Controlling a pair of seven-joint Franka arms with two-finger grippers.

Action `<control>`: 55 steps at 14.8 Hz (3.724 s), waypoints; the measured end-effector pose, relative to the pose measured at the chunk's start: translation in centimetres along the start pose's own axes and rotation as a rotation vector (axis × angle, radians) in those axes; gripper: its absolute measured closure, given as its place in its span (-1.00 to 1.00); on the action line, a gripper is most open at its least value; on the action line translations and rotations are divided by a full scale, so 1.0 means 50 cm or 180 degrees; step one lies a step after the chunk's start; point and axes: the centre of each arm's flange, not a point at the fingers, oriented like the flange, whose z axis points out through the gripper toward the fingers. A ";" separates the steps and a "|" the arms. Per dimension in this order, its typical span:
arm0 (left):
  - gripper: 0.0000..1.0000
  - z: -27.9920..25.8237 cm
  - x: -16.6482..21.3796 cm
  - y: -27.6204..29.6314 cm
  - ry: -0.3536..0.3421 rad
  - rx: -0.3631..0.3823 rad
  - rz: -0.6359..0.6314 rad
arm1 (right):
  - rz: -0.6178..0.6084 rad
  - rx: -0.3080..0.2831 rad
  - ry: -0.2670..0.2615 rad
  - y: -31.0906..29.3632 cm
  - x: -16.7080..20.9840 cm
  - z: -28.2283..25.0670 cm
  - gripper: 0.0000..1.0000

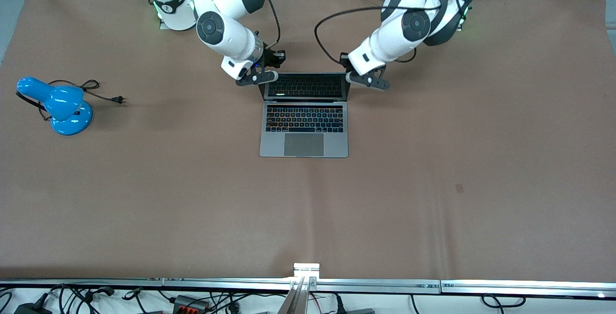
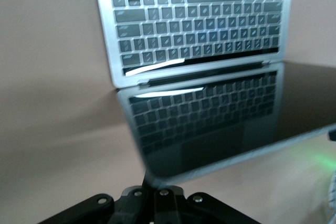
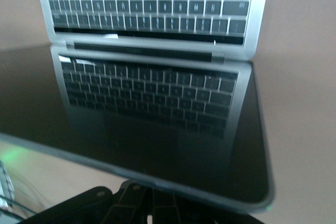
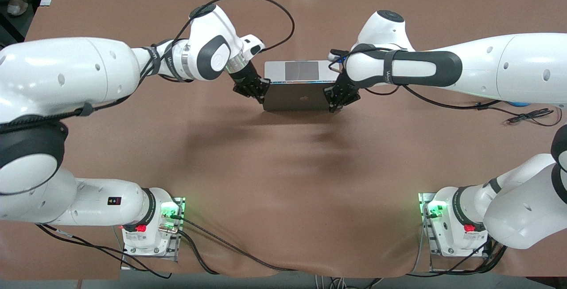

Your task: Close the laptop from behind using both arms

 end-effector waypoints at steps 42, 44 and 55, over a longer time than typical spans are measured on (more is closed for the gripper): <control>0.98 0.192 0.388 -0.059 0.0206 0.0203 -0.0247 | 0.0452 -0.0088 0.0823 0.075 0.260 0.171 0.98; 0.98 0.195 0.389 -0.060 0.0209 0.0198 -0.0249 | 0.0447 -0.0093 0.0836 0.075 0.266 0.171 0.98; 0.98 0.012 0.381 0.008 -0.0003 0.0405 -0.0386 | 0.0447 -0.0195 0.1009 0.116 0.318 0.099 0.98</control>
